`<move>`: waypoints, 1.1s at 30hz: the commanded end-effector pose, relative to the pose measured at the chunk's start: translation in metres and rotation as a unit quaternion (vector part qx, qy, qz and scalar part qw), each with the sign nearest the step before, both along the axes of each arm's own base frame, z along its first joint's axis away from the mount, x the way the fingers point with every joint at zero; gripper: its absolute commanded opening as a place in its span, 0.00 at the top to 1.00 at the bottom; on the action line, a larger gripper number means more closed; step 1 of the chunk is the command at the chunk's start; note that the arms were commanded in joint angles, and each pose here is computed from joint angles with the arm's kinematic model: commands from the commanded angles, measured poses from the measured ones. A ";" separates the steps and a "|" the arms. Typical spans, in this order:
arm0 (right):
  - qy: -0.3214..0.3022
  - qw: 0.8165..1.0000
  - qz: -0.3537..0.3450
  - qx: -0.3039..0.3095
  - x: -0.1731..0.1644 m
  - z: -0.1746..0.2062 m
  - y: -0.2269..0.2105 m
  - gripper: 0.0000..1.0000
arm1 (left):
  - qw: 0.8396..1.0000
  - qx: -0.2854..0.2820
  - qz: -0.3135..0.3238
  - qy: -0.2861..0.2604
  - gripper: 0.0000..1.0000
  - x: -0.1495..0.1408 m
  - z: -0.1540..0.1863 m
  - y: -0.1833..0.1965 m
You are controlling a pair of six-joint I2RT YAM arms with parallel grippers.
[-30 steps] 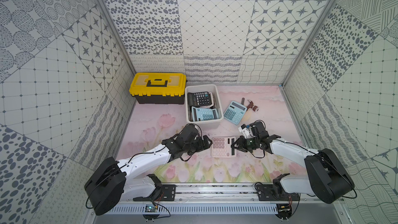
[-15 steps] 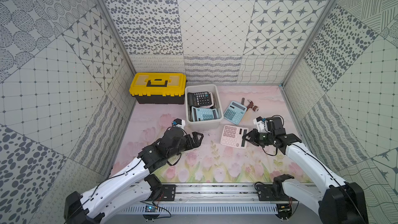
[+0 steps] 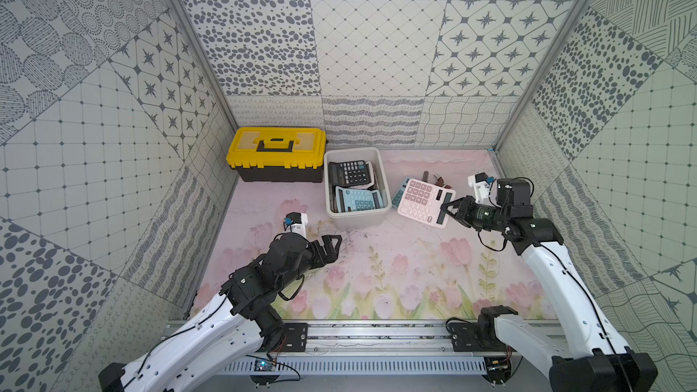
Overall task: Put the calculator in the storage box
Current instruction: Pick up the calculator at the center of the board, then place the calculator in the storage box.
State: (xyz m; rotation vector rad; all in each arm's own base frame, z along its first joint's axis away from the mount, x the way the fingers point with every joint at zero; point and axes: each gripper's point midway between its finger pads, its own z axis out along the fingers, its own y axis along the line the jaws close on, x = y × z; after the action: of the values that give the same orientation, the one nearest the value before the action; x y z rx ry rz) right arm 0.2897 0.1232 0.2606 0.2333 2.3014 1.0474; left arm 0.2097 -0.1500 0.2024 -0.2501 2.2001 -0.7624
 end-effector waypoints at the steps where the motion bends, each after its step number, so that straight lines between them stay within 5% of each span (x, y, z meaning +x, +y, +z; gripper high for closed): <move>1: -0.043 0.998 0.039 0.039 0.020 0.038 0.025 1.00 | 1.000 0.028 0.012 -0.005 0.00 0.001 -0.009 0.010; 12: -0.046 0.992 0.117 0.026 0.094 0.055 0.112 1.00 | 0.999 0.035 0.011 -0.002 0.00 -0.001 -0.014 0.013; 33: -0.010 0.986 0.151 -0.066 0.205 -0.011 0.197 1.00 | 0.999 0.042 0.003 0.005 0.00 0.002 -0.020 0.007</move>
State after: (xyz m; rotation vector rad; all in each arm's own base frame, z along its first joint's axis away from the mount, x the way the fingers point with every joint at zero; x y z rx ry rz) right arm 0.4889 0.3095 0.2400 -0.1255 2.4601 1.0602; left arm 0.2070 -0.1420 0.1810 -0.2389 2.2508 -0.6788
